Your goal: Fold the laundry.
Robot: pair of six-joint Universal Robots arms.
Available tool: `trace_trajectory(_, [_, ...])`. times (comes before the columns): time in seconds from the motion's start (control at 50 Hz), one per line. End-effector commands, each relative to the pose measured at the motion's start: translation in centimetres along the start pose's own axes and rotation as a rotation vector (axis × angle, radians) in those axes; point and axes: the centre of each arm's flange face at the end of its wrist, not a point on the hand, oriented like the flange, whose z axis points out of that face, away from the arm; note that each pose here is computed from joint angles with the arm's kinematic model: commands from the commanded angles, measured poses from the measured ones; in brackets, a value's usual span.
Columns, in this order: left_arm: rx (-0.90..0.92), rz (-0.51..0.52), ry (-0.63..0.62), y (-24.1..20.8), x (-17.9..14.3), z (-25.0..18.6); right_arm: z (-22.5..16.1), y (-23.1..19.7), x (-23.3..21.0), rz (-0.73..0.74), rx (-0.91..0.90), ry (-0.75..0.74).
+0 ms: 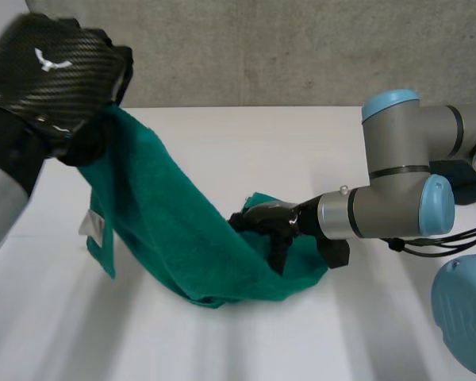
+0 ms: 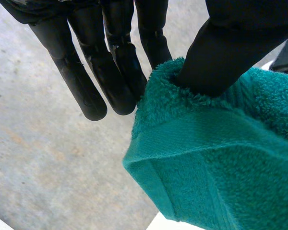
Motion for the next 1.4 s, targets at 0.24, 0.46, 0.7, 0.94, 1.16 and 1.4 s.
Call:
trace_trajectory(0.24, [0.016, 0.081, -0.097, 2.5, 0.5, 8.5, -1.4, -1.0, -0.4, 0.000, -0.022, -0.036])
trace_trajectory(0.46, [0.159, 0.045, -0.185, -1.4, -0.9, 9.2, -7.5, -10.2, 1.4, -0.099, 0.409, 0.238])
trace_trajectory(0.7, [0.236, 0.009, -0.146, -4.5, -0.1, 3.4, -5.0, -4.8, 2.7, -0.140, 0.166, 0.232])
trace_trajectory(0.94, [0.210, 0.024, -0.128, -3.7, 0.2, 2.9, -4.2, -0.4, 1.8, -0.054, -0.097, 0.095])
trace_trajectory(1.16, [0.157, 0.032, -0.103, -1.8, 1.3, 4.5, -2.7, 0.7, 2.8, 0.041, -0.028, 0.106])
trace_trajectory(1.4, [0.107, 0.049, -0.222, 1.2, -1.5, 9.9, -7.9, -10.8, 6.4, -0.294, 0.491, 0.636])
